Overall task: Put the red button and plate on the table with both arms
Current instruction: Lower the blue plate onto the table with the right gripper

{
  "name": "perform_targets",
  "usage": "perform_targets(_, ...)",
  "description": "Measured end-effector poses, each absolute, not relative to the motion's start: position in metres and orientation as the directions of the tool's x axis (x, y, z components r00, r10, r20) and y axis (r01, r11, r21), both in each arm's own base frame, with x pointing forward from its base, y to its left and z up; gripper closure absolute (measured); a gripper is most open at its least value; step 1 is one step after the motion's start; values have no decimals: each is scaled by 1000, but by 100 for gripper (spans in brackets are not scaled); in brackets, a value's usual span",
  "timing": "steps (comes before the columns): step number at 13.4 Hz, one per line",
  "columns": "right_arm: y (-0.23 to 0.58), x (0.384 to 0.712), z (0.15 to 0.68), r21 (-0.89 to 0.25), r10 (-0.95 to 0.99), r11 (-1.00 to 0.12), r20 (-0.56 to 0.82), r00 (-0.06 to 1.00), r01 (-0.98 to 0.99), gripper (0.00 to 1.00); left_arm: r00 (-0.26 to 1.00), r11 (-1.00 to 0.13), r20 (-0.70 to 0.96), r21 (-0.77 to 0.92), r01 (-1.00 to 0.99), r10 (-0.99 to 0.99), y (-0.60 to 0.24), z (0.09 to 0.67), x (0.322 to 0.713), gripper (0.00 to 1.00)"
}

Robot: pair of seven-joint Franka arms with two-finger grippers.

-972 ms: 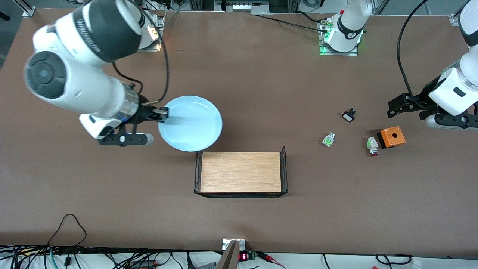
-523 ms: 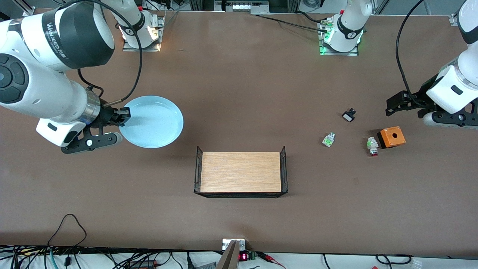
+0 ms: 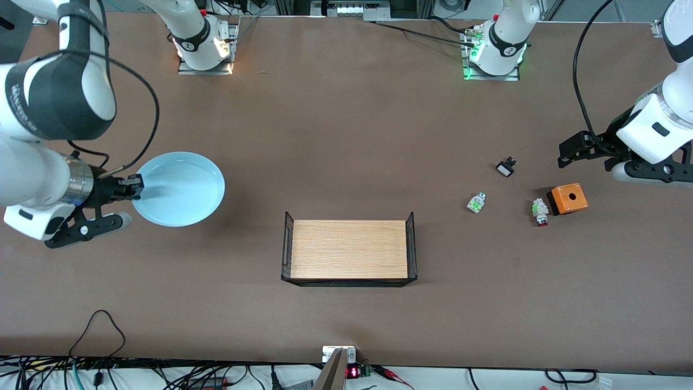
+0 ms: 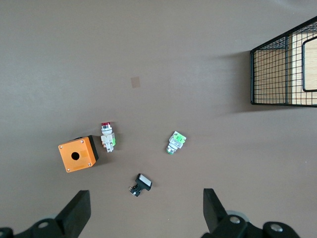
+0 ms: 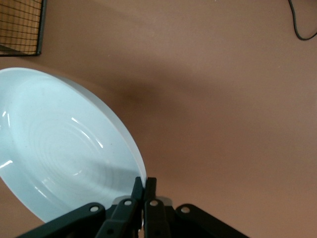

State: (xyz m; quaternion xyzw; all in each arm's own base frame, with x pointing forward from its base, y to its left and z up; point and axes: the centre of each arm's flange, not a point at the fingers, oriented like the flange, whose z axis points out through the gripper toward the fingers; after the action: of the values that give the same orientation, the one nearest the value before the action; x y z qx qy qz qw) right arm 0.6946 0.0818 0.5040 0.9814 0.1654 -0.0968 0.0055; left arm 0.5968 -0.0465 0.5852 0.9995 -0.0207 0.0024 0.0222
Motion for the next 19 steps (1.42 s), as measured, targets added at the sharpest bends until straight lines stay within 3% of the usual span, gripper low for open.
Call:
perform_targets(7, 29, 731, 376, -6, 266, -963, -146, 953, 268, 98, 999, -998, 6, 44, -38, -37, -44, 585, 597, 0)
perform_targets(12, 9, 730, 275, -111, 184, -979, -126, 975, 171, 98, 999, -998, 8, 38, -52, -51, -54, 587, 596, 0)
perform_targets(19, 13, 728, 216, -105, 159, -982, -39, 987, 154, 98, 999, -999, 11, 33, -32, -32, -43, 588, 597, 0)
